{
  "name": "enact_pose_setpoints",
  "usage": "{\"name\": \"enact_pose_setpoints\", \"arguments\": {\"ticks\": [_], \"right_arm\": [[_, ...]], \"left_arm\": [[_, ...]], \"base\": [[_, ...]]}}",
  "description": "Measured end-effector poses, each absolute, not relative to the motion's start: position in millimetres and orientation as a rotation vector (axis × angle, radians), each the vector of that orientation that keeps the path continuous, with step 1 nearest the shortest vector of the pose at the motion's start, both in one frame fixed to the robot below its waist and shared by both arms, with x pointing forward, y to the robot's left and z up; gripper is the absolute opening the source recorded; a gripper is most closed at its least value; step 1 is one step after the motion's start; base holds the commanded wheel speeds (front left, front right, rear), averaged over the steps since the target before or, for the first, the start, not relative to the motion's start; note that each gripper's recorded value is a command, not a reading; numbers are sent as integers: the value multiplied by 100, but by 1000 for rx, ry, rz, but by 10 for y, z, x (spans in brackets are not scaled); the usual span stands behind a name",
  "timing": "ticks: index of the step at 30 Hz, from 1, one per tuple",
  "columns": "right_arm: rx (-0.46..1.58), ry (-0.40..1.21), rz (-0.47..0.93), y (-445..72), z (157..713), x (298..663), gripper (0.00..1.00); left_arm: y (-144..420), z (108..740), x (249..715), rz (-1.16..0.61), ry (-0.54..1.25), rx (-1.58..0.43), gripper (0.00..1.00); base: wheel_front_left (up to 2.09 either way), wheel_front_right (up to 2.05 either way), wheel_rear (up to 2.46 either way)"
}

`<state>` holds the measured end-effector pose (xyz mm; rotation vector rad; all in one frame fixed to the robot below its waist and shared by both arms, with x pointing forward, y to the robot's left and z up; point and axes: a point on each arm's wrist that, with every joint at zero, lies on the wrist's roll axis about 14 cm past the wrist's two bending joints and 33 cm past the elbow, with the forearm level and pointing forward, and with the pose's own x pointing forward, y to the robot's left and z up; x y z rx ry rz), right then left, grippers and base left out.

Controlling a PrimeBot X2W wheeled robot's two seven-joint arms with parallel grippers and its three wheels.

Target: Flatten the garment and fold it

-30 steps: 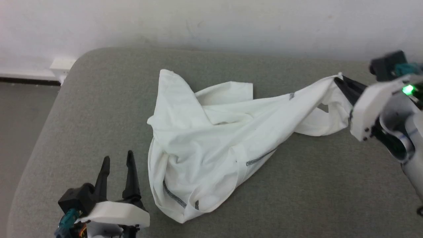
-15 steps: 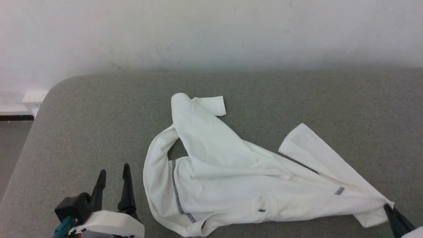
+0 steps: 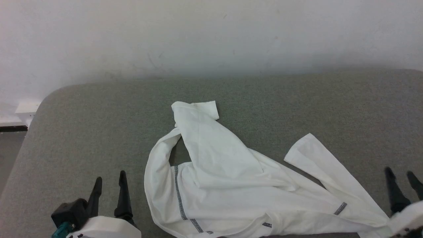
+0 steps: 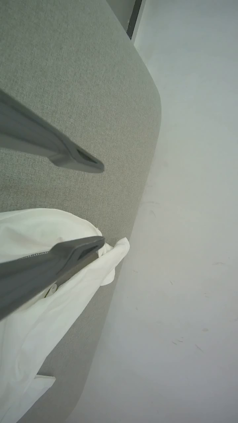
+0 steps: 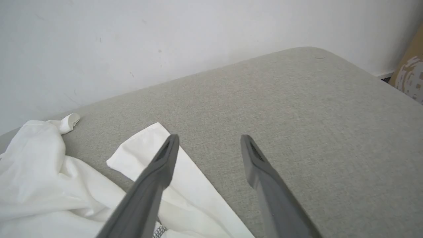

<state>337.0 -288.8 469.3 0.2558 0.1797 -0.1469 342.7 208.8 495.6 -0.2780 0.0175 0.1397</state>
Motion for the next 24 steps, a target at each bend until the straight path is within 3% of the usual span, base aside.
{"name": "enact_pose_setpoints", "arguments": {"ticks": [4,10,17,23,24], "right_arm": [[207,285,87,-2243,4782,3760,100],[115,553,374,-1384,4597,4003,100],[50,777,502,-969,4302,4216,100],[15,1052,532,-848,3772,4075,100],[6,1088,534,-846,3739,4080,95]], "left_arm": [[2104,4971,3434,144,12,-278,100],[2164,5063,3450,166,-29,-277,100],[2252,5141,3463,168,-63,-212,100],[2376,5115,3421,201,-58,-172,100],[2382,5106,3415,202,-55,-164,100]], "base": [[0,0,0],[0,0,0],[0,0,0],[0,0,0],[0,0,0]]}}
